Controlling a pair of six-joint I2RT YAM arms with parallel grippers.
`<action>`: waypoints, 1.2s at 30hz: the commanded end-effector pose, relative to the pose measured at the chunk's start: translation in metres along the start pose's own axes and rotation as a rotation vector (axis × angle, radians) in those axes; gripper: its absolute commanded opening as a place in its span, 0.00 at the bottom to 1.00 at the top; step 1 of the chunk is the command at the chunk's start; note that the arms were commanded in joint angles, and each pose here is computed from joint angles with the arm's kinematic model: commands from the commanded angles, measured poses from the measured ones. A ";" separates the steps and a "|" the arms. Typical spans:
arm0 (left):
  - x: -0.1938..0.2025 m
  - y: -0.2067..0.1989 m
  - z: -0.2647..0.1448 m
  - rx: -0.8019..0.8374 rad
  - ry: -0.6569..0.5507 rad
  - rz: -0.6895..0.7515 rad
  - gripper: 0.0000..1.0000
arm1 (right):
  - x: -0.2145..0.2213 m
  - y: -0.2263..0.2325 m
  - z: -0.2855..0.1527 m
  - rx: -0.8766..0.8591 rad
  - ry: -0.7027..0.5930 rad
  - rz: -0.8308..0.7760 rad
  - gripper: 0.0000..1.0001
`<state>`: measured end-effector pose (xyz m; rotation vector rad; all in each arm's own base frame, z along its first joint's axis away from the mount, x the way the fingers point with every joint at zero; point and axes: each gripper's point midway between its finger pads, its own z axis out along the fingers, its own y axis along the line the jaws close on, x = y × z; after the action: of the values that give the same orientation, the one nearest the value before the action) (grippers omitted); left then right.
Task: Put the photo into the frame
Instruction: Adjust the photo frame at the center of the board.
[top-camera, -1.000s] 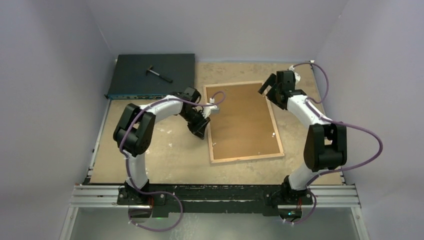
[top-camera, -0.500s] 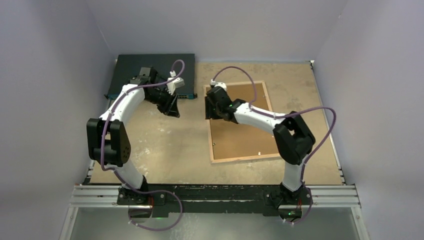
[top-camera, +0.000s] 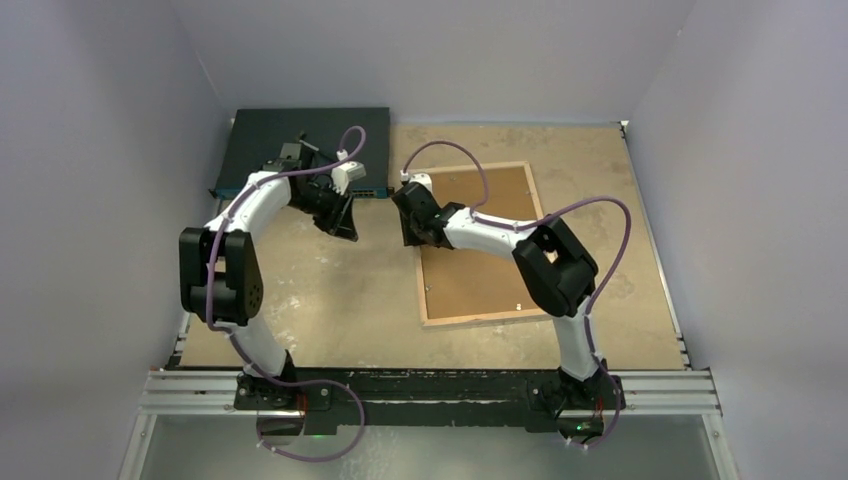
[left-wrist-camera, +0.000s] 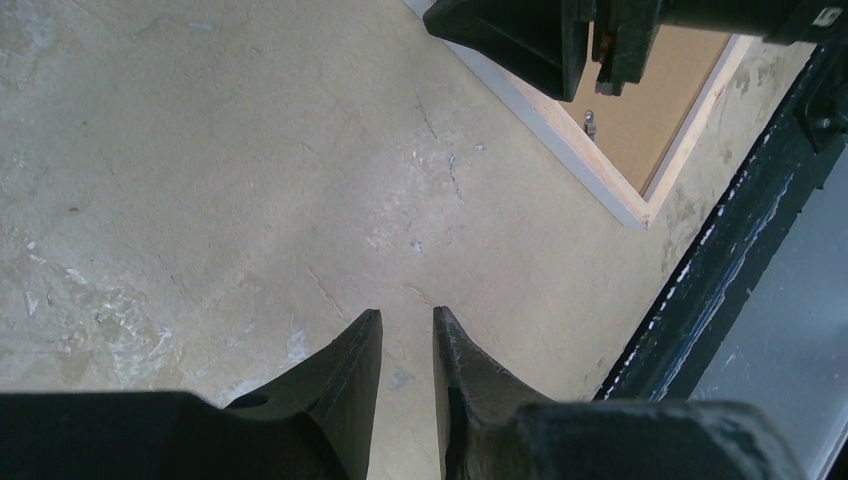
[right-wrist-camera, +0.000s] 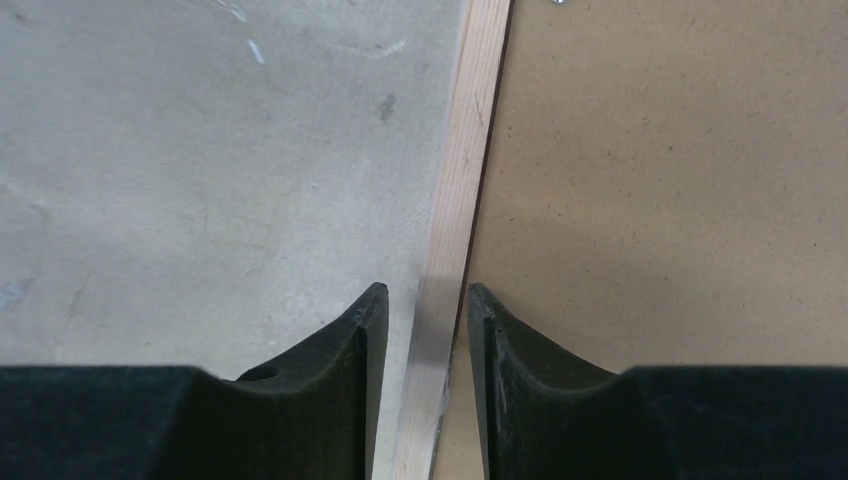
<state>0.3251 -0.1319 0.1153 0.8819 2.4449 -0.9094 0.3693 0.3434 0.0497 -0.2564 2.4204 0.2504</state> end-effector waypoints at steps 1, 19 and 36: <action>-0.009 0.004 0.003 0.008 -0.032 0.001 0.24 | -0.007 0.004 -0.001 0.033 -0.030 -0.055 0.35; -0.010 0.012 0.010 0.007 -0.021 -0.015 0.23 | 0.062 -0.011 -0.045 -0.061 0.060 -0.174 0.00; -0.014 0.032 0.031 -0.019 -0.025 -0.047 0.26 | 0.135 0.055 -0.115 -0.395 0.162 -0.322 0.00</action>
<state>0.3426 -0.1338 0.0852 0.8164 2.4958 -0.9200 0.2138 0.3168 0.0348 -0.7053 2.4937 0.3664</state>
